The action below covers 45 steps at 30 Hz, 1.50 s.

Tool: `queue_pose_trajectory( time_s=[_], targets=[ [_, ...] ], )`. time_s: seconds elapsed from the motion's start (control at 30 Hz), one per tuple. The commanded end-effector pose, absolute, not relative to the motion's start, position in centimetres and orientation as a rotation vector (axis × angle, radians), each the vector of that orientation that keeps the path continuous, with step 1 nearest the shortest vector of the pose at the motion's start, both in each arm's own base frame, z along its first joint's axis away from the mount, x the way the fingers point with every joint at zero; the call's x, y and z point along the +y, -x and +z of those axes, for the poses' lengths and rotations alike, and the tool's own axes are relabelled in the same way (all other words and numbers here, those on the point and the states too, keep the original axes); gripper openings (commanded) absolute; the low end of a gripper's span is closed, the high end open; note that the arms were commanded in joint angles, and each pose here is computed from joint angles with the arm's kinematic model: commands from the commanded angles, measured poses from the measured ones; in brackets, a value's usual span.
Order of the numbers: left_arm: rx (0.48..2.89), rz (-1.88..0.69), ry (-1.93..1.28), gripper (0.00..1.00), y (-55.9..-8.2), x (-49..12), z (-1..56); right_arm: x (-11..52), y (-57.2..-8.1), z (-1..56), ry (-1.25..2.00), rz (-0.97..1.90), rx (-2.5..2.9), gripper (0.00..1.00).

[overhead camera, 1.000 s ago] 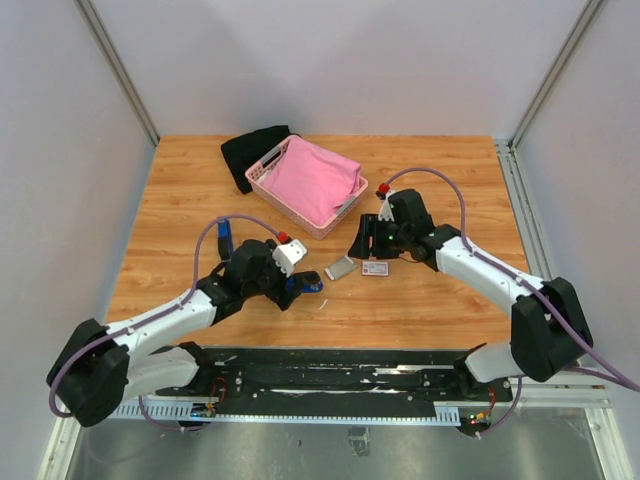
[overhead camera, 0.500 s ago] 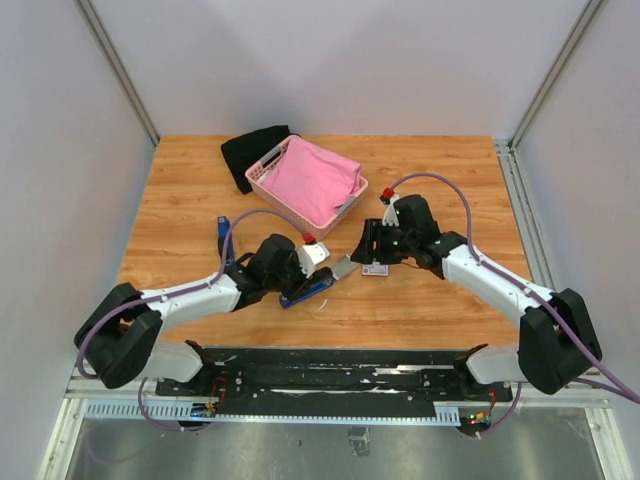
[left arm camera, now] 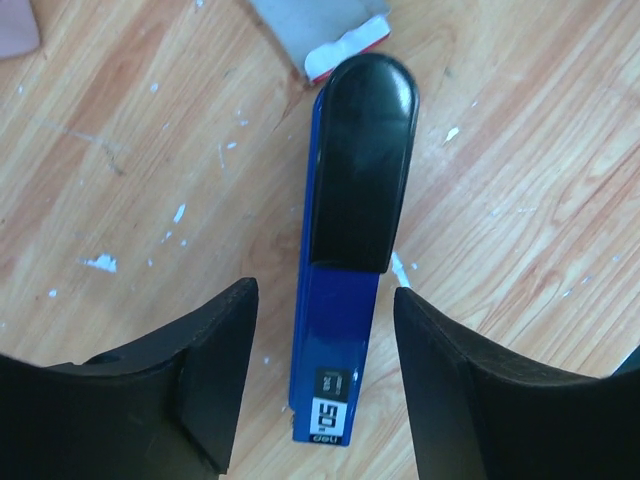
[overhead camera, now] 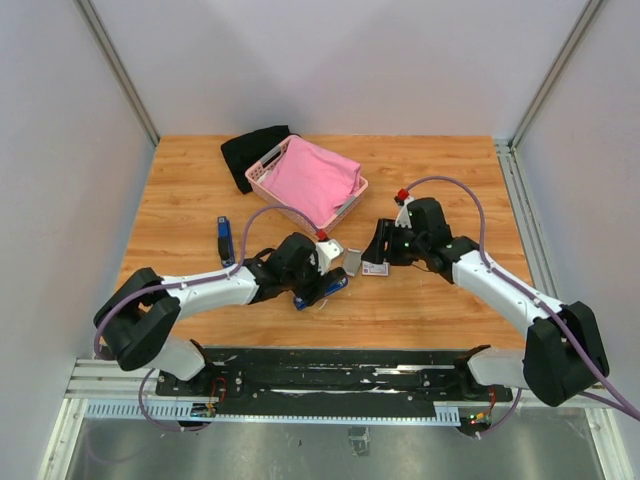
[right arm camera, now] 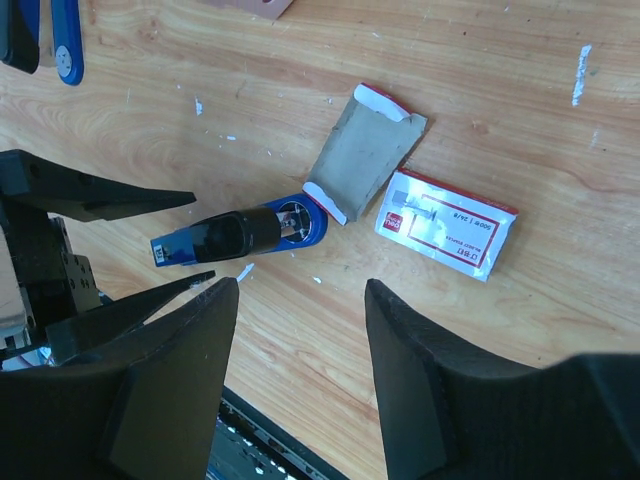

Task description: Load the staples into the stapler

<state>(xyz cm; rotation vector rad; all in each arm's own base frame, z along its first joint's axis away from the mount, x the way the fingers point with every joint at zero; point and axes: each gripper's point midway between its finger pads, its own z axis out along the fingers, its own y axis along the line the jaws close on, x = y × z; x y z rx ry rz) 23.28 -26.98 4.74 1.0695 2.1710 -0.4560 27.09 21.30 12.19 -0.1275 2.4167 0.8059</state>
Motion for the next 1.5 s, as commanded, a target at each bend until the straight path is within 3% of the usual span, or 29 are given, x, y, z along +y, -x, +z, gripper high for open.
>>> queue_pose_trajectory(
  time_s=[0.0,0.53,0.6,0.8,0.93,1.03,1.47],
  targets=[
    [2.197,-0.398,-1.041,0.63,-22.9,-25.6,5.3,20.1,-27.6,12.4,0.085,0.785,2.405,0.55],
    [2.341,-0.275,-1.123,0.63,-21.2,-22.8,2.0,19.4,-28.2,12.6,0.043,0.798,2.392,0.55],
    [2.344,-0.291,-1.133,0.57,-21.0,-23.1,1.7,19.2,-28.2,12.6,0.038,0.797,2.39,0.55],
    [2.299,-0.344,-1.152,0.17,-20.9,-24.1,2.5,19.2,-27.6,13.2,0.03,0.847,2.392,0.56],
    [2.182,-0.468,-1.152,0.01,-20.9,-25.8,5.9,19.5,-26.3,14.3,0.08,0.898,2.42,0.68],
    [2.096,-0.524,-1.13,0.0,-21.2,-26.8,9.2,19.7,-24.9,15.0,0.074,0.946,2.461,0.76],
    [2.071,-0.634,-1.022,0.0,-21.8,-28.9,16.0,21.2,-23.3,20.1,-0.12,1.192,2.356,0.76]
  ],
)
